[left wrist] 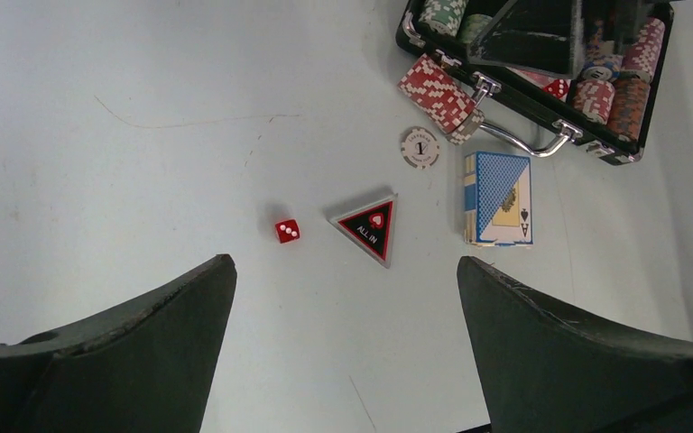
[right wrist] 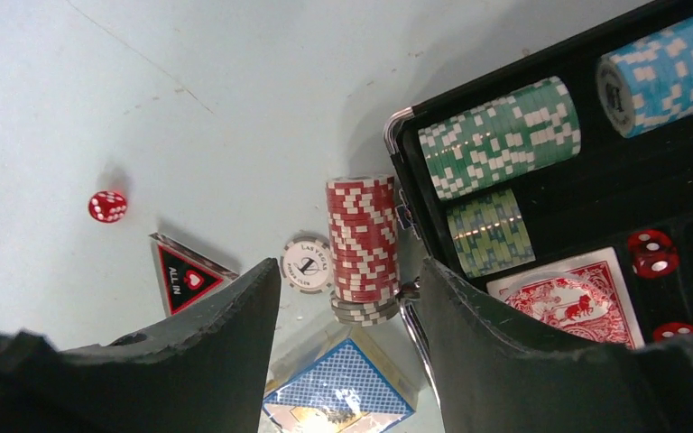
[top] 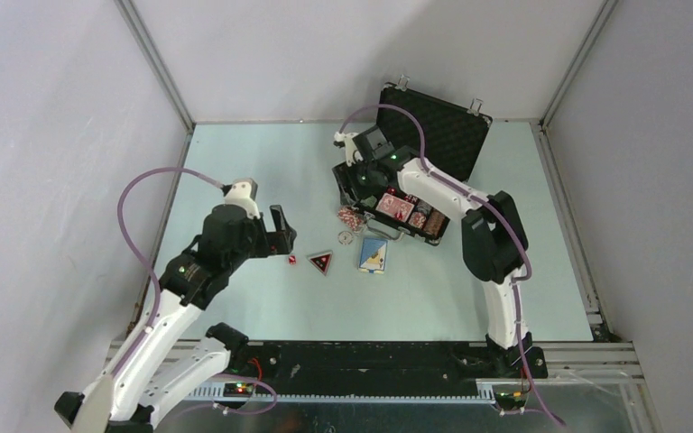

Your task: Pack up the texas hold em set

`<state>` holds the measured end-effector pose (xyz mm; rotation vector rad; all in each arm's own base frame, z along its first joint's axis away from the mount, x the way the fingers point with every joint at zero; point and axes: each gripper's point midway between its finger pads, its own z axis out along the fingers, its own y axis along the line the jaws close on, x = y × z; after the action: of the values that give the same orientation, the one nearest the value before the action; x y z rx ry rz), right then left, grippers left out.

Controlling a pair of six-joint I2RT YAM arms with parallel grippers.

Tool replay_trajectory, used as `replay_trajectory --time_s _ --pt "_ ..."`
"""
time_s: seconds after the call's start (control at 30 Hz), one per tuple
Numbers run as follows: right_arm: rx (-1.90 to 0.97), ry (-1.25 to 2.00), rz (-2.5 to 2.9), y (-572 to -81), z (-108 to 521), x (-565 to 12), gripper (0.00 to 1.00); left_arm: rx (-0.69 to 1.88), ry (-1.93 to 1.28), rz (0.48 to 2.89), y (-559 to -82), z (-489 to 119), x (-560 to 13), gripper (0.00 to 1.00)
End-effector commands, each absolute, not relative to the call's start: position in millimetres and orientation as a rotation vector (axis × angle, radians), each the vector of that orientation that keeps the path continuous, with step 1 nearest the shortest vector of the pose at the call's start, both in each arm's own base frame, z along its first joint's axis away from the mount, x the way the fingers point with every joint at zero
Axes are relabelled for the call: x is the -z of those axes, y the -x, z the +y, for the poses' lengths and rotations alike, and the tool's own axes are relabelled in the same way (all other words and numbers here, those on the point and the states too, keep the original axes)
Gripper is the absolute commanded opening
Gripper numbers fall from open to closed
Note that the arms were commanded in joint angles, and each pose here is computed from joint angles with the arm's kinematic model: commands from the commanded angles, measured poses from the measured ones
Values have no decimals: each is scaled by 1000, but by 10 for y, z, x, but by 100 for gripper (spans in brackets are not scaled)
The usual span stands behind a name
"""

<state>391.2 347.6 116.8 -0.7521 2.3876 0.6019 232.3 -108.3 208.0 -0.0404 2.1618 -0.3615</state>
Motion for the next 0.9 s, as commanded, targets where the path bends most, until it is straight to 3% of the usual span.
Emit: replay_trajectory --time_s 0.0,0.87 --pt "-543 825 2419 -3837 3538 -1131 61 373 22 2137 -2297 -1070 -2077 100" --pt "-402 845 2526 -3854 3649 -513 54 322 5 2143 -2404 -1056 -2067 100"
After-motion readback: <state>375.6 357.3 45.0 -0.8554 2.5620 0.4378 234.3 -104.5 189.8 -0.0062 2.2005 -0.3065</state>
